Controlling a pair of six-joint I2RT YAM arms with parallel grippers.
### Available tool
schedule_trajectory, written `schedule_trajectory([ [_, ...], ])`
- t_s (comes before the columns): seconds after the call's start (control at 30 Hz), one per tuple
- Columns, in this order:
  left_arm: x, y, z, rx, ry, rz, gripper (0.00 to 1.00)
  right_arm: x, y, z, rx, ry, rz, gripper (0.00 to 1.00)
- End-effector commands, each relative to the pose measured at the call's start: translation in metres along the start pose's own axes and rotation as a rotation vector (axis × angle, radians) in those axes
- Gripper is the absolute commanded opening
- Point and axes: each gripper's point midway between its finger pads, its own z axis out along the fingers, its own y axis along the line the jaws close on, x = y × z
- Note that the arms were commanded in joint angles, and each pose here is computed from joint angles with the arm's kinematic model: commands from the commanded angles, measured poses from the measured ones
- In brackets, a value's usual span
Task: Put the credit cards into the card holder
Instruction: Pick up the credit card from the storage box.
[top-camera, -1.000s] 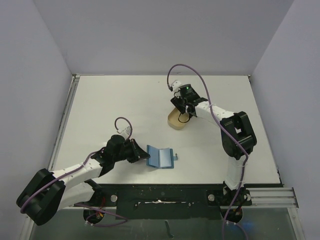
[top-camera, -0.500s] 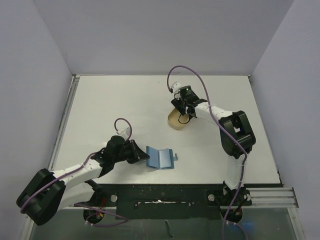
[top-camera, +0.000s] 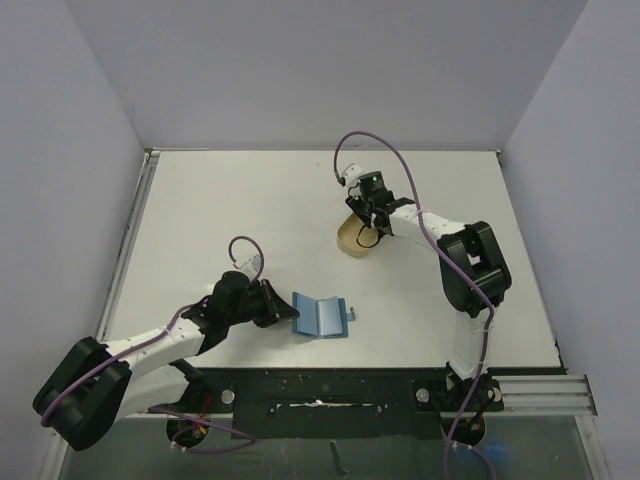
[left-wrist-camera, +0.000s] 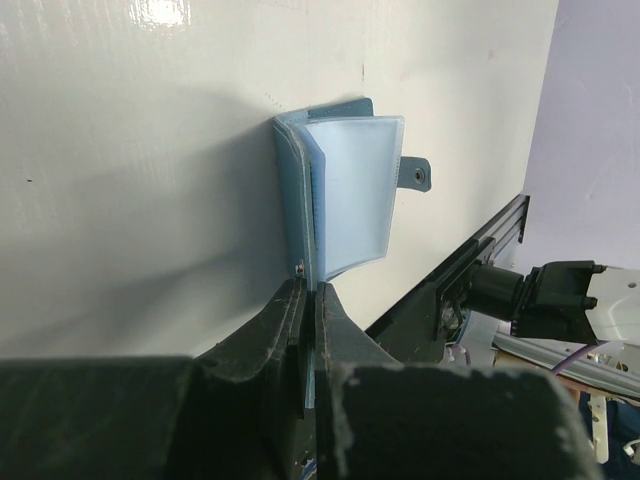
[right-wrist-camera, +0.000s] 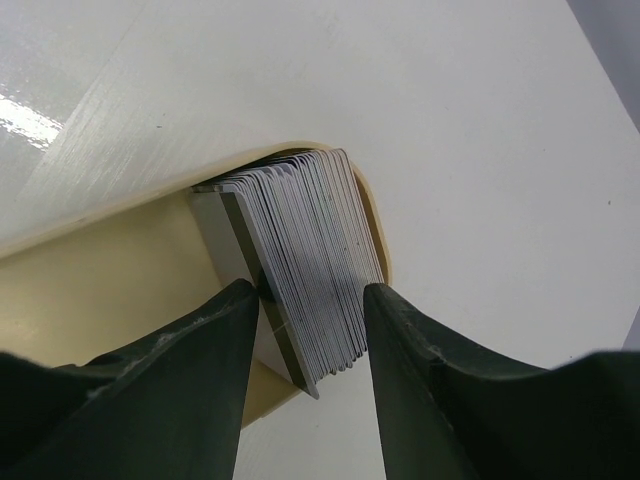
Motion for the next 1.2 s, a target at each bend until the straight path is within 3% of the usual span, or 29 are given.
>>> schedule_trajectory([
  [0.0,-0.012,-0.014,0.001,0.053,-0.042,0.016,0.00,-0.017,-0.023,-0.007,0.069,-0.058,0.015,0.45],
  [1.17,-0.010,-0.015,-0.001,0.062,-0.038,0.010,0.00,-0.039,-0.033,-0.023,0.060,-0.087,0.024,0.24],
])
